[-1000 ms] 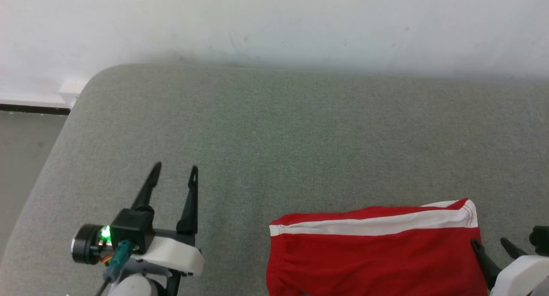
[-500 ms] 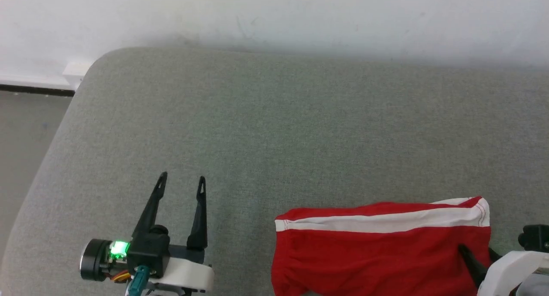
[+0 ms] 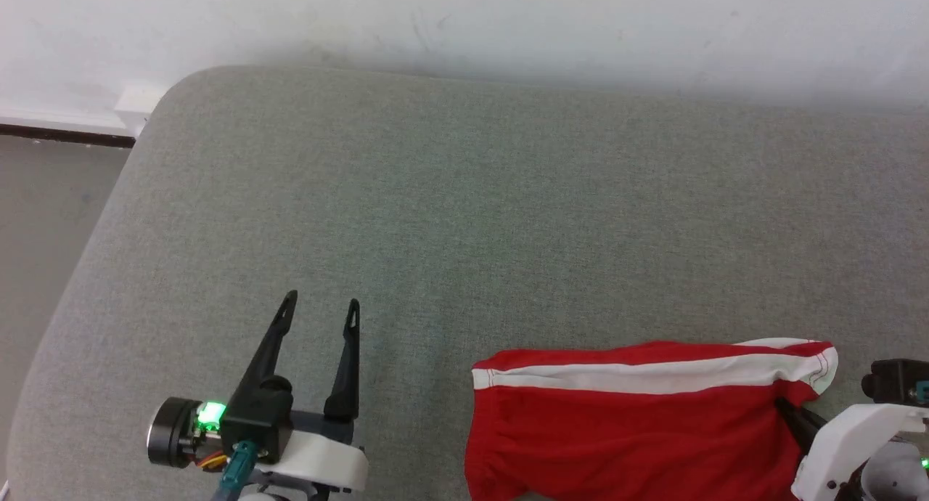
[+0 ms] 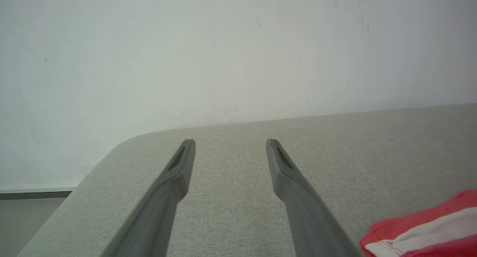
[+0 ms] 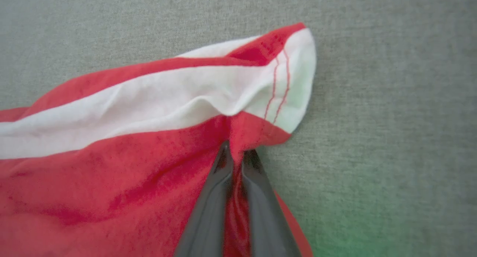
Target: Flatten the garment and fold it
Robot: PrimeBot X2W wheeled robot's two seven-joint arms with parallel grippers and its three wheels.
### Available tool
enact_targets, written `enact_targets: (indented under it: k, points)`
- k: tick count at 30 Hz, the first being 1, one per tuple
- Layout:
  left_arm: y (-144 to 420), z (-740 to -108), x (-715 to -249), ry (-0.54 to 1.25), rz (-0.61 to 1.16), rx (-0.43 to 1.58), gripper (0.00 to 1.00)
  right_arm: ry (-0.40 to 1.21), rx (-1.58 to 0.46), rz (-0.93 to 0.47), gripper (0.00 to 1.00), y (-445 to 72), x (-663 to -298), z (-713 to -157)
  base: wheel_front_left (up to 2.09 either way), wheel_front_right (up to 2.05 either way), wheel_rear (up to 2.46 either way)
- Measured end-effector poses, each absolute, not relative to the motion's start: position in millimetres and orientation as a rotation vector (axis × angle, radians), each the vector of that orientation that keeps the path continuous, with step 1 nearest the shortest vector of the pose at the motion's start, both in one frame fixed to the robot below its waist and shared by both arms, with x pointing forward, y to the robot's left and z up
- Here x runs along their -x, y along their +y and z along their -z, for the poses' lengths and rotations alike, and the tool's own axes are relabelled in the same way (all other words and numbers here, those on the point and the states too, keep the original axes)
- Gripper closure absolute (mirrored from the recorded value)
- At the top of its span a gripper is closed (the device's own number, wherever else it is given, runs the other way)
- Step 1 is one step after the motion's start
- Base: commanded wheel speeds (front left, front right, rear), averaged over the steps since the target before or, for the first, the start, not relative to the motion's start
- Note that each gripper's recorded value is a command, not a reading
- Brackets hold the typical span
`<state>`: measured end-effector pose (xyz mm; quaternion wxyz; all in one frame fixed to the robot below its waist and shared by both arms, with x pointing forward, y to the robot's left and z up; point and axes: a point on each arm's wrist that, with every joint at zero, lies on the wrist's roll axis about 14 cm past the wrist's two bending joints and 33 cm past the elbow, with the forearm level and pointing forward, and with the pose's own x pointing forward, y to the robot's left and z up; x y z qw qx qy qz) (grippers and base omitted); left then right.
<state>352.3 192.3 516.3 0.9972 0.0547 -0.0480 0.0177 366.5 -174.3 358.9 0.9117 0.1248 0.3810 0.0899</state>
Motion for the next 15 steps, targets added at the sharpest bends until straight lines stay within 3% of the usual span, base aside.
enact_targets:
  k: [5, 11, 15]
  points:
    - [190.7, -522.3, -353.3, -0.118, -0.028, -0.107, 0.0, 0.732, -0.279, -0.114, 1.0, -197.7, -369.5, -366.2, 0.0, 0.0, 0.0]
    - [184.7, -524.7, -352.6, -0.128, -0.007, -0.091, 0.0, 0.695, -0.253, 0.093, 1.0, -274.2, -364.5, -376.1, 0.0, 0.0, 0.0]
    - [179.5, -526.9, -353.2, -0.137, 0.008, -0.084, 0.0, 0.688, -0.246, 0.148, 1.0, -293.3, -355.6, -383.2, 0.0, 0.0, 0.0]
